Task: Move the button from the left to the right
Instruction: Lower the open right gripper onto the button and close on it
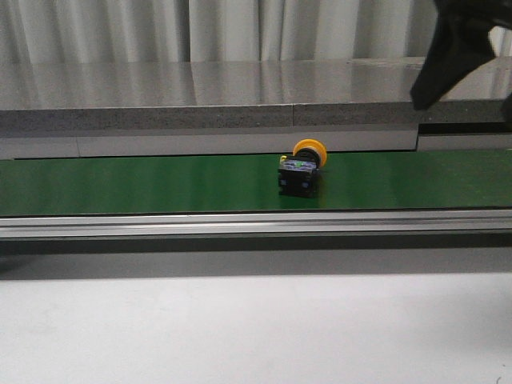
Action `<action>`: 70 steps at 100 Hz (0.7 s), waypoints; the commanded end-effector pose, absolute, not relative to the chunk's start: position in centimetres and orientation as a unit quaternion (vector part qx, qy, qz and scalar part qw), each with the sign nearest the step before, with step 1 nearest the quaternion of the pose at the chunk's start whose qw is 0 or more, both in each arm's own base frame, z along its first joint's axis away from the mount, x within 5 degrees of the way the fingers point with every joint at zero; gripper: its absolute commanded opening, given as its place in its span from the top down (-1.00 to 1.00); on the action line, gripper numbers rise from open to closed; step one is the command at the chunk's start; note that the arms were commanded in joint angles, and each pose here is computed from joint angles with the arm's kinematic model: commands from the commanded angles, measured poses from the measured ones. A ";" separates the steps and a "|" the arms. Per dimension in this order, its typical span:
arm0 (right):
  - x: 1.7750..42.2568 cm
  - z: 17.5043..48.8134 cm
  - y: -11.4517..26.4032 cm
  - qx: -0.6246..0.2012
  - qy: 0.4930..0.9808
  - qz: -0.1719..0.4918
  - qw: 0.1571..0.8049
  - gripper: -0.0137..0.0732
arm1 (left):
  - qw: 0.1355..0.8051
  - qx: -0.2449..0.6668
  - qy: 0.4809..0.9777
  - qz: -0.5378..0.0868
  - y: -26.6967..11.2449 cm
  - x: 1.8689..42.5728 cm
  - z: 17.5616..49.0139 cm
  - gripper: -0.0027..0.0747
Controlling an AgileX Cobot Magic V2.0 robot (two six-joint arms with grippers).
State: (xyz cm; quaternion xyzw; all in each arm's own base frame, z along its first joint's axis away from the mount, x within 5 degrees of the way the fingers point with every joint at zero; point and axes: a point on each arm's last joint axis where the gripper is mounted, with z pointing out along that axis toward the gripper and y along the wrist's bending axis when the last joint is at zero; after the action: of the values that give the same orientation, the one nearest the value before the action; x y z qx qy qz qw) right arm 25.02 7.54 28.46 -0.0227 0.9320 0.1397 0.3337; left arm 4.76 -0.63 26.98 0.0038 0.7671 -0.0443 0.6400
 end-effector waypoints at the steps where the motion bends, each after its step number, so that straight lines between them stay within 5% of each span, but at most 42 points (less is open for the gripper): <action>1: 26.7 30.2 8.5 -0.026 0.914 0.156 0.373 -0.80 | 0.671 0.002 0.740 -0.048 -0.6 4.8 28.4 0.98; 70: 33.6 26.7 12.5 -0.062 0.934 0.141 0.323 -0.80 | 0.671 0.002 0.740 -0.048 -0.6 4.8 28.4 0.98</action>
State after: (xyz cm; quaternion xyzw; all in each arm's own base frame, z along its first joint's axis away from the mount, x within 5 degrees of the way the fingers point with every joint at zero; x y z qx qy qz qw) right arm 32.76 12.51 24.55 -0.0570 0.9504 0.1393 0.2723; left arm 4.76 -0.63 26.98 0.0038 0.7671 -0.0443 0.6400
